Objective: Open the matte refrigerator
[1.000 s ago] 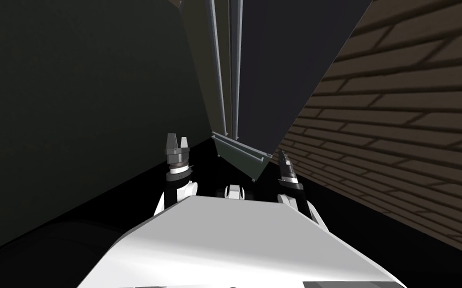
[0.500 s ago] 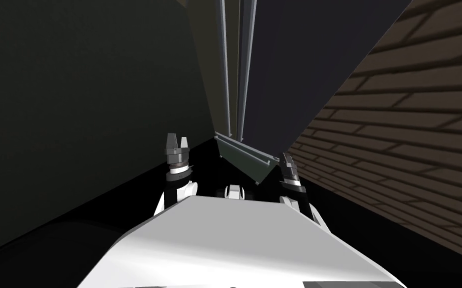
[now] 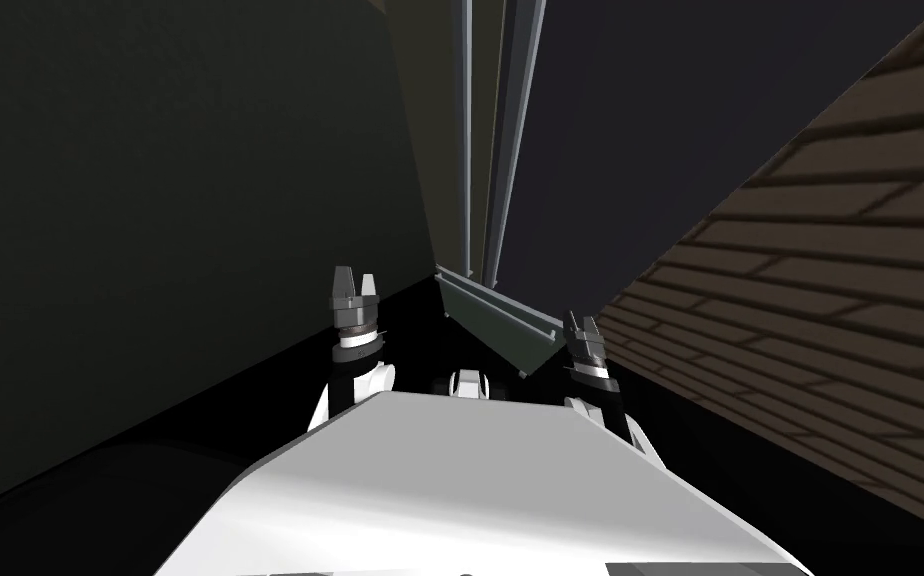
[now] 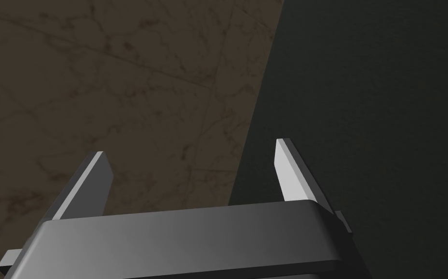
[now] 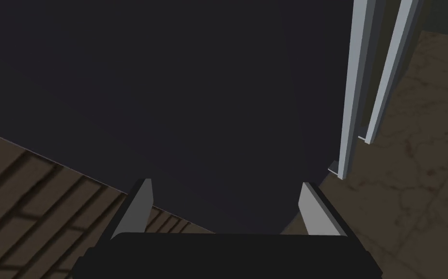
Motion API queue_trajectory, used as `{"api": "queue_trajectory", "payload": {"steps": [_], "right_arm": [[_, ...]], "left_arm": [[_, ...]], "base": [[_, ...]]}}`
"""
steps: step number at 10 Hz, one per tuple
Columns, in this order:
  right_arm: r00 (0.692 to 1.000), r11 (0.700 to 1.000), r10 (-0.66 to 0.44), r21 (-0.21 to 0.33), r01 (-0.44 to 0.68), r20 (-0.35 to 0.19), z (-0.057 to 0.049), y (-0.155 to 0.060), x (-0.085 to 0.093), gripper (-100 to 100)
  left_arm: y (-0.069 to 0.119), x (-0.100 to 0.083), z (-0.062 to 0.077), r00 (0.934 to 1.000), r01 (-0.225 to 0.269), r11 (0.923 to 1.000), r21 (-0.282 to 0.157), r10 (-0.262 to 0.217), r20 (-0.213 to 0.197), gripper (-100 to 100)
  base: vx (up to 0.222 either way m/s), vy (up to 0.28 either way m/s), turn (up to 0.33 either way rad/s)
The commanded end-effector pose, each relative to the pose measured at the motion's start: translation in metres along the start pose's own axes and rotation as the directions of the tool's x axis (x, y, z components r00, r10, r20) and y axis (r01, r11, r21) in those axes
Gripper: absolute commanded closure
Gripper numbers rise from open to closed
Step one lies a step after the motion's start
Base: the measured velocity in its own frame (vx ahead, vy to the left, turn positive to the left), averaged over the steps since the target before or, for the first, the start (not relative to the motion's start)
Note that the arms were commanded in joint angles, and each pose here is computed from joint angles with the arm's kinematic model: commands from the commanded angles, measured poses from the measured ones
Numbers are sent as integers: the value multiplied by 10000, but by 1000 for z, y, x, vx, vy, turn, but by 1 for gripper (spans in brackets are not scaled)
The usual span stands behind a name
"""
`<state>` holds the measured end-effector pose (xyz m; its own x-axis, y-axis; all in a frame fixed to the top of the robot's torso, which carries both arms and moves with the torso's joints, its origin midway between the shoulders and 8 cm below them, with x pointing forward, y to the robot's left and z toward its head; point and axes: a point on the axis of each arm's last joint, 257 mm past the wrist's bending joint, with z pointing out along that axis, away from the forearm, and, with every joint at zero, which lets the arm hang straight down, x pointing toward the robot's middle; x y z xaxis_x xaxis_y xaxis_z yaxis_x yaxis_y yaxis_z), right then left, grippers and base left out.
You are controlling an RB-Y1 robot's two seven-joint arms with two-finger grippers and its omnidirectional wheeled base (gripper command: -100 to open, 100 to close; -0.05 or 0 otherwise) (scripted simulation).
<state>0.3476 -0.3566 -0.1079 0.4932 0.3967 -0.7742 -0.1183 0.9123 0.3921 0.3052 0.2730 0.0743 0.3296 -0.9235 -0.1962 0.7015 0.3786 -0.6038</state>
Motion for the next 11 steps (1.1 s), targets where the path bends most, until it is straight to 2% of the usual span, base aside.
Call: {"api": "queue_trajectory", "payload": {"steps": [1,2,3,5,6,7,8,9,10,11], "right_arm": [[9955,9955,-940,156,939,83,-9,-14,-1,-100],[9924,9924,-1224,158,1223,79,-9,-14,-1,-100],[9866,9863,-1630,291,1627,99,-15,-23,-2,-100],[9804,9801,-1967,294,1964,89,-15,-23,-2,-100],[9687,9679,-2482,437,2477,81,-22,-33,-2,-100],[9640,9631,-2659,439,2654,73,-22,-33,-2,-100],[9508,9492,-3098,587,3090,44,-30,-44,-3,-100],[9426,9410,-3339,588,3331,29,-30,-44,-3,-100],[9271,9245,-3747,738,3739,-24,-38,-54,-3,-100],[9165,9139,-4000,737,3992,-44,-38,-54,-3,-100]], "left_arm": [[0,0,0,10000,0,10000,1,0,0,0],[0,0,0,10000,0,10000,1,0,0,0],[0,0,0,10000,0,10000,1,0,0,0],[0,0,0,10000,-1,10000,1,1,0,0],[0,0,0,10000,-1,10000,1,1,0,0],[0,0,0,10000,0,10000,0,0,0,0],[0,0,0,10000,-1,10000,1,1,0,0],[0,0,0,10000,0,10000,0,0,0,0],[0,0,0,10000,-1,10000,1,1,0,0],[0,0,0,10000,0,10000,0,0,0,0]], "base": [[81,85,79],[76,70,41],[100,101,76],[64,53,15],[79,60,76],[74,61,45],[91,85,90],[84,75,34],[112,96,77],[92,87,35]]}}
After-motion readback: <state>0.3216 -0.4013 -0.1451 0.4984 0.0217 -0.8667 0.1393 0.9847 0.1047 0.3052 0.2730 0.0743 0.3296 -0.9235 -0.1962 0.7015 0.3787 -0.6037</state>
